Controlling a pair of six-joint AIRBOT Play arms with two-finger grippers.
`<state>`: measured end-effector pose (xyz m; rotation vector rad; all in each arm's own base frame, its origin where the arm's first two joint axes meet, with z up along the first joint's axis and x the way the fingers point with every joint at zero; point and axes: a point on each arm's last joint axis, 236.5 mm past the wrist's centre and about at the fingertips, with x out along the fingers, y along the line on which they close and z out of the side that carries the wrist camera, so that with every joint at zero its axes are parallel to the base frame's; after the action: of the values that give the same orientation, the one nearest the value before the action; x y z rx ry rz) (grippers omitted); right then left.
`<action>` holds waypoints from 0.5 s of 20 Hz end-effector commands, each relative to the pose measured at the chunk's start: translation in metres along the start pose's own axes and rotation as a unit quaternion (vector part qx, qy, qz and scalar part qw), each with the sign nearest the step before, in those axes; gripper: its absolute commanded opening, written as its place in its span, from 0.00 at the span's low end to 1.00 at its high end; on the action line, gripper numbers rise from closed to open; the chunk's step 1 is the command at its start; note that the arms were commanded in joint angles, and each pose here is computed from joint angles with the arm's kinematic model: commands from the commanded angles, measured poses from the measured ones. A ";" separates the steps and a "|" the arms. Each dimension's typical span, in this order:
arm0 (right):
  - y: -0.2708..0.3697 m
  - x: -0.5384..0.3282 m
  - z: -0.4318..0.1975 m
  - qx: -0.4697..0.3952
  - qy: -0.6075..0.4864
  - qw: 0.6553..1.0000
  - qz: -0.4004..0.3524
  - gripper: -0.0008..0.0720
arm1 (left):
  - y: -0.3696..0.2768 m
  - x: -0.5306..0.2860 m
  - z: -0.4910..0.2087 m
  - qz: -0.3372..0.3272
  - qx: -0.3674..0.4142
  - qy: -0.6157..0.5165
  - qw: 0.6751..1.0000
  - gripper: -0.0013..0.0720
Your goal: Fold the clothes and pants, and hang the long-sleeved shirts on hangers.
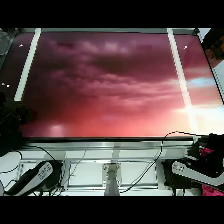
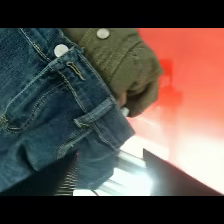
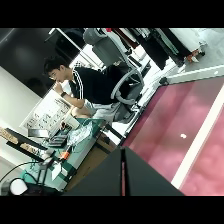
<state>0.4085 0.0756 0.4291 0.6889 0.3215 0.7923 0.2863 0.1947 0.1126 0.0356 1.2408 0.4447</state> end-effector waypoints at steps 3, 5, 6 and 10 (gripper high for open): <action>0.000 0.000 0.000 0.000 0.000 1.000 0.000 0.05 | 0.001 0.053 -0.010 0.011 0.023 0.081 0.996 0.71; 0.000 0.000 0.000 0.000 0.000 1.000 0.000 0.05 | -0.005 0.070 -0.013 0.004 0.030 0.105 0.994 0.71; 0.000 0.000 0.000 0.000 0.000 1.000 0.000 0.05 | -0.007 0.077 -0.015 0.002 0.035 0.116 0.993 0.71; 0.000 0.000 0.000 0.000 0.000 1.000 0.000 0.05 | -0.008 0.102 -0.023 0.006 0.049 0.153 0.987 0.71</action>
<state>0.4085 0.0756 0.4291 0.6885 0.3213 0.7923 0.2949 0.2138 0.0285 0.0488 1.5042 0.4147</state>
